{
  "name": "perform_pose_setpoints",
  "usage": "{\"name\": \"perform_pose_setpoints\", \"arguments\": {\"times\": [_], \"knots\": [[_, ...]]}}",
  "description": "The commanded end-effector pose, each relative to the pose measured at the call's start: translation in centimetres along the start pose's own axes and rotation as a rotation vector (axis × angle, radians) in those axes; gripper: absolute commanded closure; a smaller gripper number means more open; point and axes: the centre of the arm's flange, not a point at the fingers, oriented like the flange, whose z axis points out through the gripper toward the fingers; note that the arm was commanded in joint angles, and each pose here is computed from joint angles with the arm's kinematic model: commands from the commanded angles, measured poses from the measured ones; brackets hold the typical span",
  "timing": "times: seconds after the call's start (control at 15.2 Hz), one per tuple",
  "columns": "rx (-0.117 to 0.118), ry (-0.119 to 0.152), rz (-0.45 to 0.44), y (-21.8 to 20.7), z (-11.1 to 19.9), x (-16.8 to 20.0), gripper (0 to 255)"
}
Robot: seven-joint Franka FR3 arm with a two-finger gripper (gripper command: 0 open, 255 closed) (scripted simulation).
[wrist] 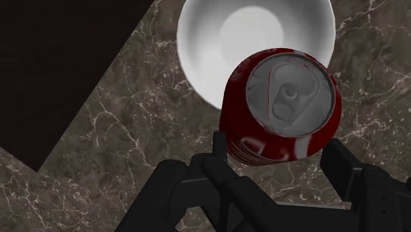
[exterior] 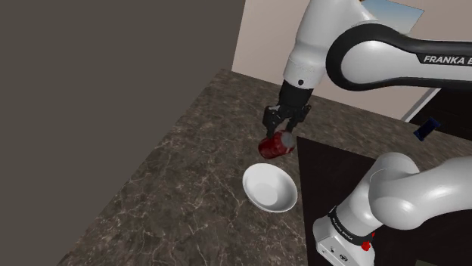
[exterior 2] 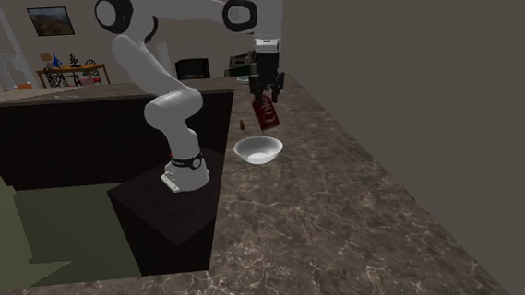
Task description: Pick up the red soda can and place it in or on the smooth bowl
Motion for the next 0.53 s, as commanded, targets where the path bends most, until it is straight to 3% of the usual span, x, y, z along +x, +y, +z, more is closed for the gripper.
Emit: {"name": "perform_pose_setpoints", "arguments": {"times": [0.0, 0.46], "knots": [[0.0, 0.0, 0.001, 0.7, 0.0, -3.3, 255], [0.0, 0.0, 0.001, 0.6, 3.7, -3.3, 255]]}}
